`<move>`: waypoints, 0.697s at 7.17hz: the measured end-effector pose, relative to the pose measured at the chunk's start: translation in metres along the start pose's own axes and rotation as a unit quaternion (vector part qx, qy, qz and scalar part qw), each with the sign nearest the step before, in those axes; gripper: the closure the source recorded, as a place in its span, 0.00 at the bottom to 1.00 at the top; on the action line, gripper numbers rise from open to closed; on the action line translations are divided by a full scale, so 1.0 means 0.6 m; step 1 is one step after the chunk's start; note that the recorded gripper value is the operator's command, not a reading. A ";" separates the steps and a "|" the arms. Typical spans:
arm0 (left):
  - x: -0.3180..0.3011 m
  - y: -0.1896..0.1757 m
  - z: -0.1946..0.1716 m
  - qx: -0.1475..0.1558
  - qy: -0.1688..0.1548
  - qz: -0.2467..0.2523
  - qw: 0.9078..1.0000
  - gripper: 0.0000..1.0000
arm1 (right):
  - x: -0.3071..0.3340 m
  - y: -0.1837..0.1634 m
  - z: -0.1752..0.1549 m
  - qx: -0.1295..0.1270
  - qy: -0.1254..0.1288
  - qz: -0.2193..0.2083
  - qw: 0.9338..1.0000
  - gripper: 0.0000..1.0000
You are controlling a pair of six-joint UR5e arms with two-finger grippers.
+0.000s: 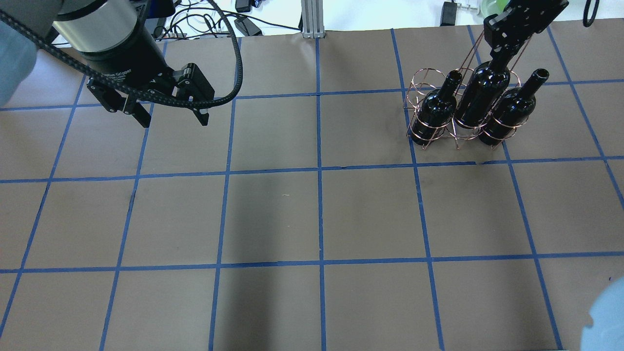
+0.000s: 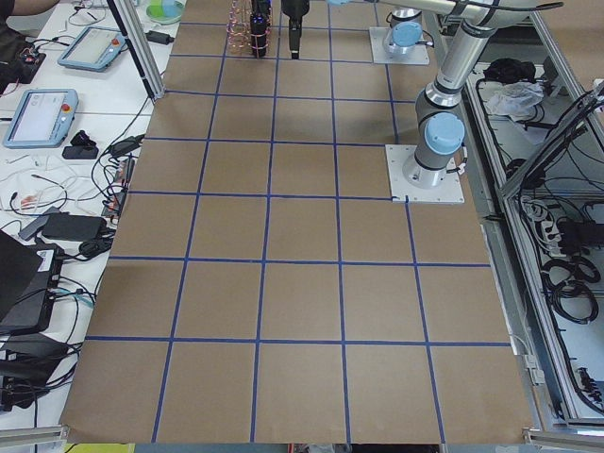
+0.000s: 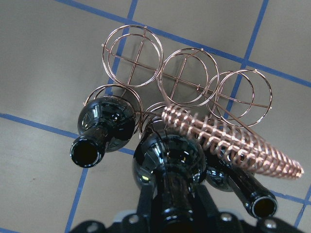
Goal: Place wine into wine basket
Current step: 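Lower the bottle into the empty rack slot with the right gripper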
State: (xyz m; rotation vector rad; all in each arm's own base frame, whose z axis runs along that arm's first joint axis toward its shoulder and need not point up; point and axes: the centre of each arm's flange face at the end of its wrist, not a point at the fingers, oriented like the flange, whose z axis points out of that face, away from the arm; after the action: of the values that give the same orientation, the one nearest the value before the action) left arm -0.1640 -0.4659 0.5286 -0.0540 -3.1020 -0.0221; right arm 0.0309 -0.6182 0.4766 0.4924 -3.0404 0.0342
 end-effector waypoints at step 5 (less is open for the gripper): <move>-0.001 0.002 -0.002 0.001 -0.002 0.001 1.000 0.00 | -0.005 0.001 0.072 0.005 0.001 -0.005 1.000 0.02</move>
State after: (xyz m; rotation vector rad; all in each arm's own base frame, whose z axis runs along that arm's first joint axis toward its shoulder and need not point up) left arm -0.1634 -0.4647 0.5299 -0.0586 -3.1054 -0.0196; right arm 0.0310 -0.6181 0.4334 0.5091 -3.0359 0.0481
